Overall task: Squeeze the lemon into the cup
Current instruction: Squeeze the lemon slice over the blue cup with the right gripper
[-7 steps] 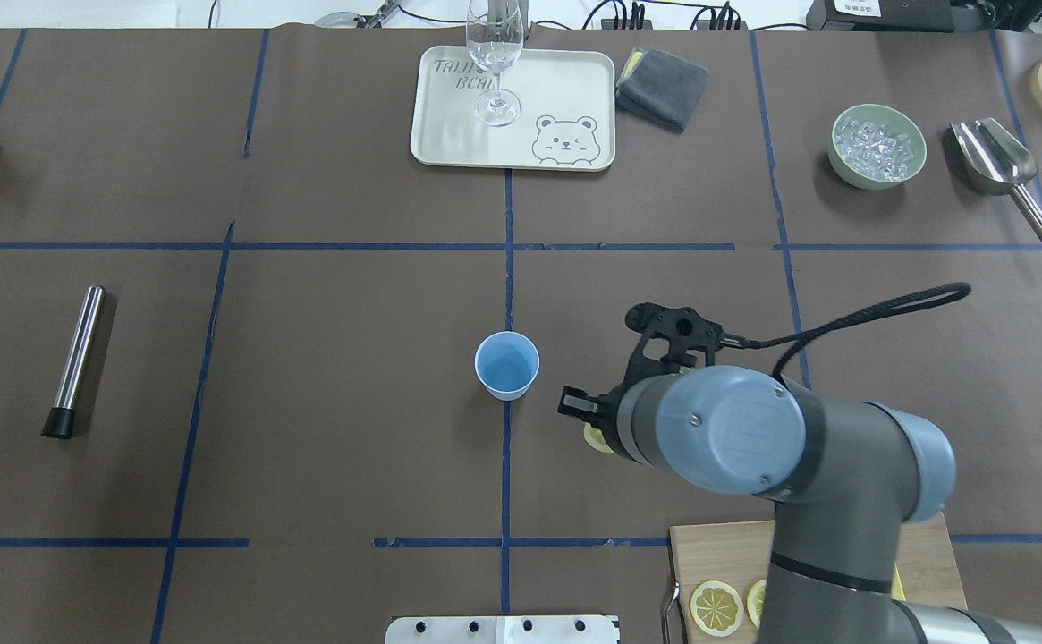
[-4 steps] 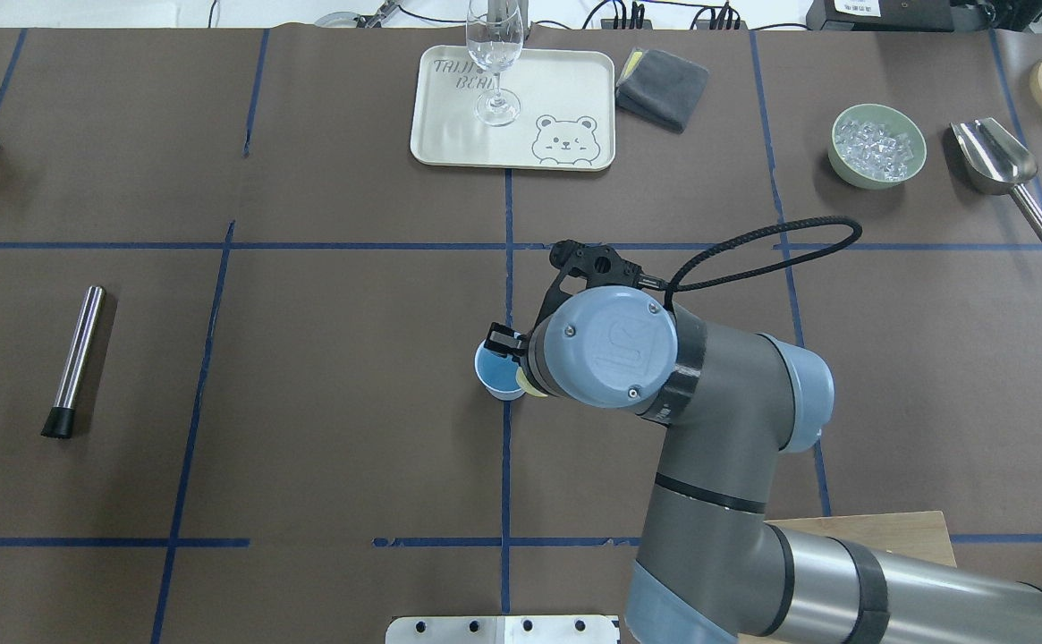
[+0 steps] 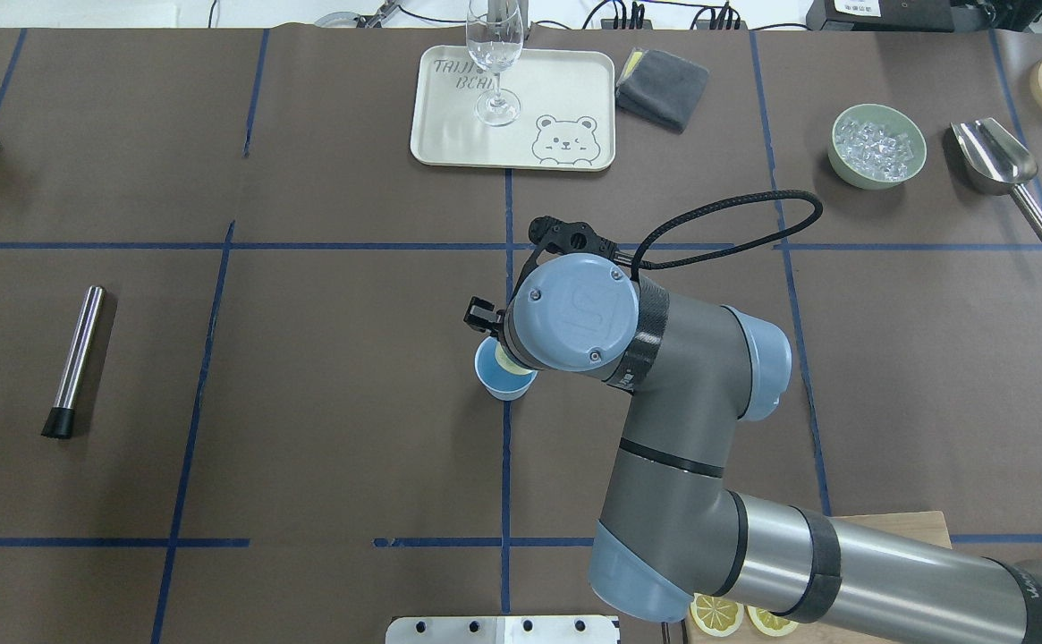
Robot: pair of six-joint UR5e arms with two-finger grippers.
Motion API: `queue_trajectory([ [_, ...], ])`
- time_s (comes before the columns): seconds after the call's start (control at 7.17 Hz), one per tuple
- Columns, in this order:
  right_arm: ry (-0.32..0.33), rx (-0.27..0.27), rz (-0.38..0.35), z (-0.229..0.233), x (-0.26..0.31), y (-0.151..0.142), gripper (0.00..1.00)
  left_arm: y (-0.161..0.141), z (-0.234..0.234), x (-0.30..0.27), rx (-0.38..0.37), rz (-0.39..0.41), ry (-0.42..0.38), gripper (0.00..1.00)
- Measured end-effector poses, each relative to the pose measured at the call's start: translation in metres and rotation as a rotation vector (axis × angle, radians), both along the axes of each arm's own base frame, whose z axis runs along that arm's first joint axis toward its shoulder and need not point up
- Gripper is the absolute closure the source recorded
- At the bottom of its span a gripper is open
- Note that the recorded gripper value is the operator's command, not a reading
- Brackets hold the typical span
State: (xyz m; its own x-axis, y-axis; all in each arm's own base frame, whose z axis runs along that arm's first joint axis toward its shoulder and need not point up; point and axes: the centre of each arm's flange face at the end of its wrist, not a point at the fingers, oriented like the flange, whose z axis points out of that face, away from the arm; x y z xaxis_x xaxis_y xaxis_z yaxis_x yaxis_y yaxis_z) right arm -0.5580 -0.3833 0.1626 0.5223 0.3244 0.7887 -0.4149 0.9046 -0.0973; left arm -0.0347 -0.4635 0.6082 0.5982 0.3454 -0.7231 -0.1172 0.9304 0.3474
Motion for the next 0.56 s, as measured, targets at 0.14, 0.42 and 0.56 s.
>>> queue_trajectory([
  [0.14,-0.004,-0.004,-0.002,0.0030,-0.0032,-0.0008,0.25,0.0001,0.0000,0.0000,0.000,0.000,0.000,0.00],
  [0.42,-0.005,-0.010,-0.007,0.0062,-0.0049,-0.0005,0.13,-0.0006,-0.0018,0.0011,0.016,0.003,0.006,0.00],
  [0.56,-0.010,-0.014,-0.017,0.0057,-0.0041,0.0004,0.13,-0.0018,-0.0046,0.0070,0.025,0.009,0.025,0.00],
])
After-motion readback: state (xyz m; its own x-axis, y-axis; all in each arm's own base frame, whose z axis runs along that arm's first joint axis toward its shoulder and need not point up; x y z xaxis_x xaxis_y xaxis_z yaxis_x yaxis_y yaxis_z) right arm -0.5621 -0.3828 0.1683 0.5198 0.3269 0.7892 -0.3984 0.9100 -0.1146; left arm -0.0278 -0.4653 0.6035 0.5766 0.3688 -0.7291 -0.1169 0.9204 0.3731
